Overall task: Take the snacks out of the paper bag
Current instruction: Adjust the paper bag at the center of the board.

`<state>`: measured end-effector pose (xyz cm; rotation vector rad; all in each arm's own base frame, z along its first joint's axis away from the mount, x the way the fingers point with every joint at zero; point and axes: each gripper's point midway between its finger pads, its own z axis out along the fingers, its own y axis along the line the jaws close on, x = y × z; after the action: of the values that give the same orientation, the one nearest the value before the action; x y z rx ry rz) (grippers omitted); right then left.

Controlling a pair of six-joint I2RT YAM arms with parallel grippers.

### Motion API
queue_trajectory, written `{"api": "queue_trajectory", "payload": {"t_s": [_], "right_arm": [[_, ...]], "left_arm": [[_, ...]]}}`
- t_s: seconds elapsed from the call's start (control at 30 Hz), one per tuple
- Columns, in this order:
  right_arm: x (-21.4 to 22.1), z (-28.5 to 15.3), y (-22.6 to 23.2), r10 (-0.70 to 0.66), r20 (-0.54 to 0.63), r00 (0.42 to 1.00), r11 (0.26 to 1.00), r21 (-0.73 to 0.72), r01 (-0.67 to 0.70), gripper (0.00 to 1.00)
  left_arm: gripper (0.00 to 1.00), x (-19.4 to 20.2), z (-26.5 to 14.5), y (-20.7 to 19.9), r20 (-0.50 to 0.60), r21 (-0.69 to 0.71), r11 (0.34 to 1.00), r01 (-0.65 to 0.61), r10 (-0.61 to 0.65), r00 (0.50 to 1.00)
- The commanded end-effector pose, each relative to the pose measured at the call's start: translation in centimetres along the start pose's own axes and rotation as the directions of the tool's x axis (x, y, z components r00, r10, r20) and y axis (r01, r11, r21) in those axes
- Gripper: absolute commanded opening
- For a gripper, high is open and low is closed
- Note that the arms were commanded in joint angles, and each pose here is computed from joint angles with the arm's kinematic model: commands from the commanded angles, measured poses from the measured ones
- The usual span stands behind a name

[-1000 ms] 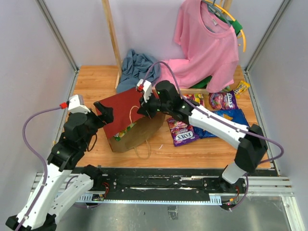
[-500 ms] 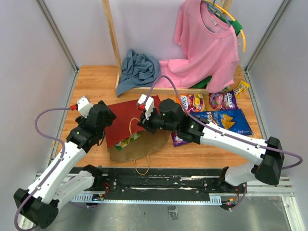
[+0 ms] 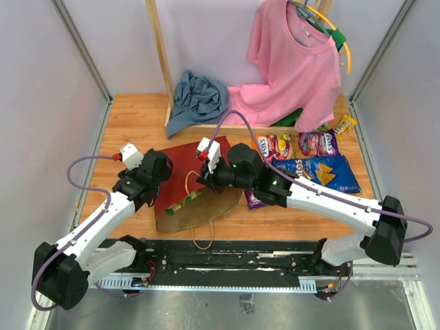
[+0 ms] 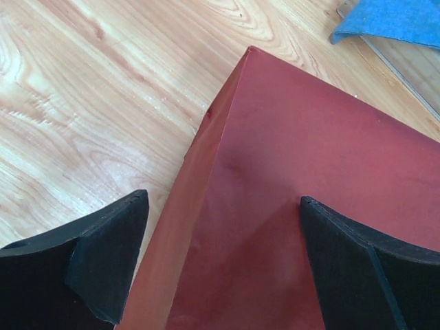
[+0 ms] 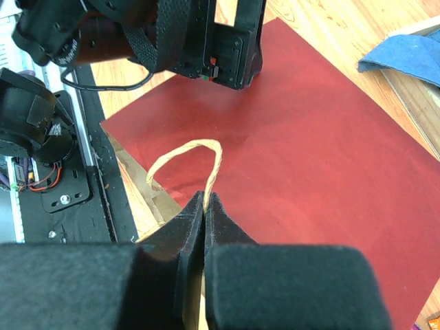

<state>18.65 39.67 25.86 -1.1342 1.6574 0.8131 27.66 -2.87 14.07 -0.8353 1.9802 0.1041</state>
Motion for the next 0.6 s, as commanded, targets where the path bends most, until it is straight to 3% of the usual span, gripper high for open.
{"api": "queue_trajectory", "payload": {"t_s": [0.0, 0.33, 0.57], "right_arm": [[-1.5, -0.5, 1.1, 0.002, 0.048, 0.999, 0.999, -0.034, -0.001, 0.01], [-1.4, -0.6, 1.0, 0.008, 0.047, 0.999, 1.000, -0.028, -0.007, 0.01], [-1.5, -0.3, 1.1, 0.011, 0.047, 0.999, 0.999, -0.034, -0.010, 0.01]], "left_arm": [[0.92, -0.3, 0.7, -0.5, 0.057, 0.028, 0.997, 0.076, -0.078, 0.995], [0.52, 0.2, 1.1, 0.1, 0.093, 0.073, 0.987, 0.143, -0.150, 0.984], [0.35, 0.3, 1.3, 0.6, 0.103, 0.100, 0.981, 0.164, -0.175, 0.979]]}}
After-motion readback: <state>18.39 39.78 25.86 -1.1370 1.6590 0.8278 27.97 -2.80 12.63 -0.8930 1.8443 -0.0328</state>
